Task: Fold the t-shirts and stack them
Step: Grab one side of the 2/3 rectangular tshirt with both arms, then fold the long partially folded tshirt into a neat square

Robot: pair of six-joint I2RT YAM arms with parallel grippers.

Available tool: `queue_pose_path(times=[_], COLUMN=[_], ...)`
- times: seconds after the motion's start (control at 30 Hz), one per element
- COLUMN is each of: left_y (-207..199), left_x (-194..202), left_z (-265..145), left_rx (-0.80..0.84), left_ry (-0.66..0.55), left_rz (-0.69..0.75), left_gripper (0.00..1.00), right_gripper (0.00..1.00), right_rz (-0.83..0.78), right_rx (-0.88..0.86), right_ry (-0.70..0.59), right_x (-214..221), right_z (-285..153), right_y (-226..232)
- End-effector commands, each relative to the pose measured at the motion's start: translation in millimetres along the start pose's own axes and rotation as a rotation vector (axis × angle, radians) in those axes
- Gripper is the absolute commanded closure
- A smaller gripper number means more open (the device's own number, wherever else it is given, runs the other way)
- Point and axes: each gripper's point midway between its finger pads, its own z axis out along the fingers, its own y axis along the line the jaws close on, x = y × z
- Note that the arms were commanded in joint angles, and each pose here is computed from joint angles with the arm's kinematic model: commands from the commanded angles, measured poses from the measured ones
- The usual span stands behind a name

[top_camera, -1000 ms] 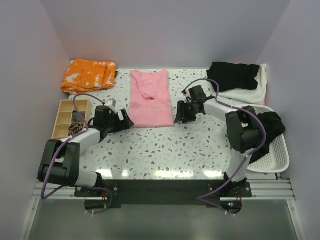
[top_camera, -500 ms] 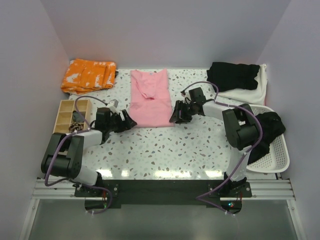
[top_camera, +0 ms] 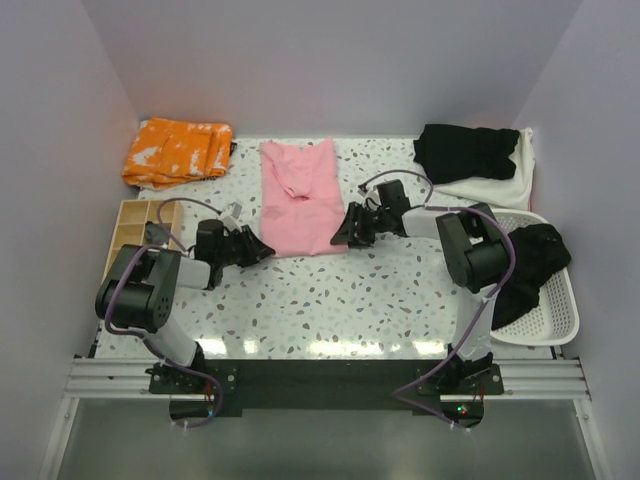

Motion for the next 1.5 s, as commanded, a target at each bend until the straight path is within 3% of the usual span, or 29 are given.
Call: queue_pose_path(times=[0.0, 0.13, 0.33, 0.67, 0.77, 0.9, 1.1, 1.47], left_y=[3.0, 1.2, -1.4, -35.6, -43.9, -52.9, -77.3, -109.8], left_x=[12.0, 15.6, 27.5, 67.2, 74.6, 70.3, 26.3, -52.9], left_z=[-0.4, -4.6, -23.6, -59.9, -67.0, -78.0, -75.4, -44.5], left_rx=[0.010, 0.020, -0.016, 0.002, 0.002, 0.008, 0.010, -0.003], left_ry=[0.020, 0.023, 0.067, 0.146, 0.149, 0.124, 0.056, -0.039], left_rz=[-0.002, 0.006, 0.018, 0.053, 0.062, 0.064, 0.136, 0.241], left_gripper=[0.80, 1.00, 1.00, 1.00, 1.00, 1.00, 1.00, 0.98], right_gripper=[0.63, 1.00, 1.00, 1.00, 1.00, 1.00, 1.00, 1.00], right_rz=[0.092, 0.091, 0.063, -0.021, -0.050, -0.092, -0.182, -0.285], right_rx=[0.051, 0.049, 0.071, 0.074, 0.089, 0.098, 0.099, 0.165], right_ry=[0.057, 0.037, 0.026, 0.132, 0.092, -0.009, -0.115, -0.183], right_x=[31.0, 33.6, 49.2, 127.3, 132.5, 116.8, 80.4, 8.8], right_z=[16.5, 11.5, -8.6, -44.1, -55.6, -73.1, -90.7, -88.9], right_y=[-34.8, -32.7, -29.4, -7.6, 1.7, 17.2, 47.0, 70.4])
